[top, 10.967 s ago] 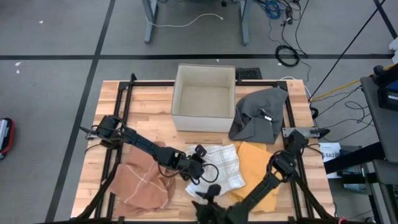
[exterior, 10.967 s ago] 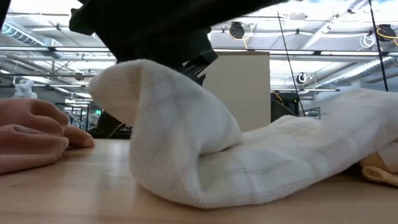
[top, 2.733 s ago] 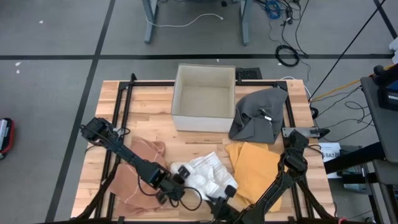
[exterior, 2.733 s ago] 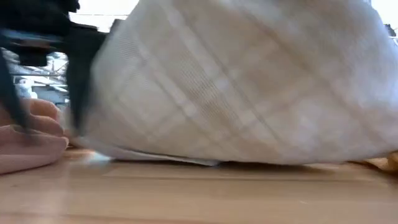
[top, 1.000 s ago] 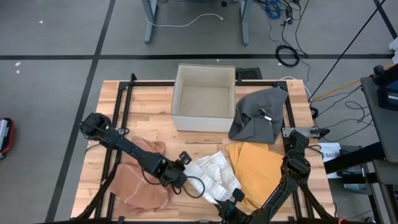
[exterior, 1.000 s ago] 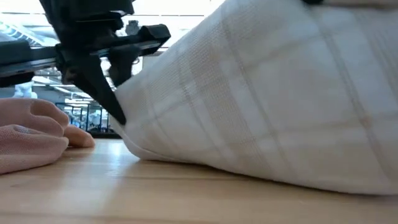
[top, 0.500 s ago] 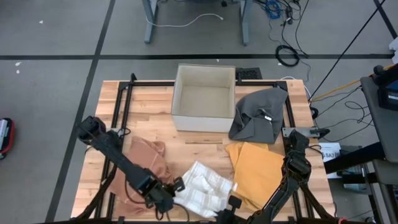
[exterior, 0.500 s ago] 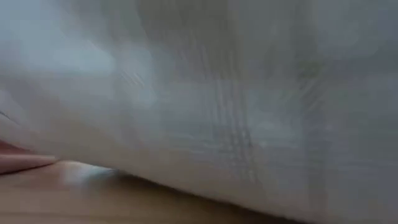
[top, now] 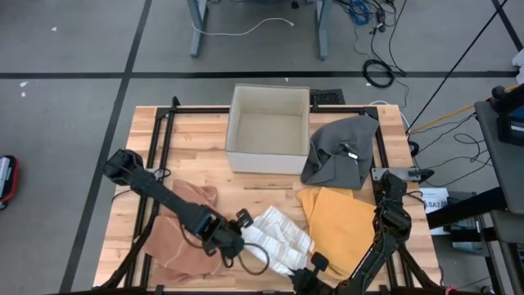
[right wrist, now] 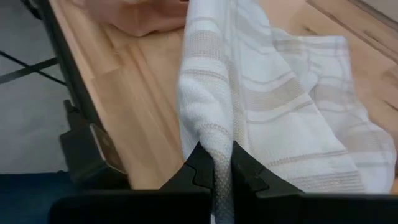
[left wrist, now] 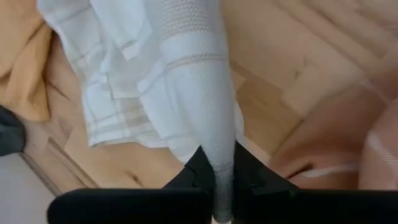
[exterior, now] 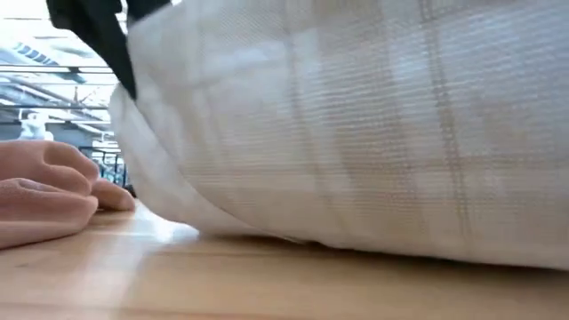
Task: Fold towel
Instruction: Fold the white patterned towel
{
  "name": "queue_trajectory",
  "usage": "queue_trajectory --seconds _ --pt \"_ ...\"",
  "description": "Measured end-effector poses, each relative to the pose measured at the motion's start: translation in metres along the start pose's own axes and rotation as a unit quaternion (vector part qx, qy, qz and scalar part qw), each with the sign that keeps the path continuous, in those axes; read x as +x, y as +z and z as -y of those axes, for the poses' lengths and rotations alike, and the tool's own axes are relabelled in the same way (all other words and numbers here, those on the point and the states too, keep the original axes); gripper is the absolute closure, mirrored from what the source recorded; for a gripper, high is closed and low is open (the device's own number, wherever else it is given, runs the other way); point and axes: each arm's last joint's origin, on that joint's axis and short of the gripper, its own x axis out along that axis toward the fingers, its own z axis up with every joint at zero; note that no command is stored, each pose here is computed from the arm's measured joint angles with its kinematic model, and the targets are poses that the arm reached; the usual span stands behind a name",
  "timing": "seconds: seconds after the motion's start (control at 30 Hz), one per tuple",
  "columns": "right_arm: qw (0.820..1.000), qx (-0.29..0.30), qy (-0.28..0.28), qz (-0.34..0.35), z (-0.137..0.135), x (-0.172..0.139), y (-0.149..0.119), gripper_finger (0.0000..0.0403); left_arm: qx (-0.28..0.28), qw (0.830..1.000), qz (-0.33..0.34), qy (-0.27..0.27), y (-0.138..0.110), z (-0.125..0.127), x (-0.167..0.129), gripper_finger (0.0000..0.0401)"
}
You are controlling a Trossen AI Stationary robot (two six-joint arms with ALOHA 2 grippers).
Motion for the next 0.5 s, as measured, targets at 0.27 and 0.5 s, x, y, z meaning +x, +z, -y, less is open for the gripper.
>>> queue_trajectory --seconds 0.27,0.5 --pt "0.999 0.015 -0.040 -0.006 0.011 -0.002 0.001 0.0395 -0.024 0.999 0.009 0.029 -0.019 -0.043 0.007 0.0387" --pt "0.995 0.008 -0.101 -0.001 0.027 -0.004 0.003 0.0394 -0.062 0.997 0.026 0.024 -0.040 -0.076 0.014 0.0387"
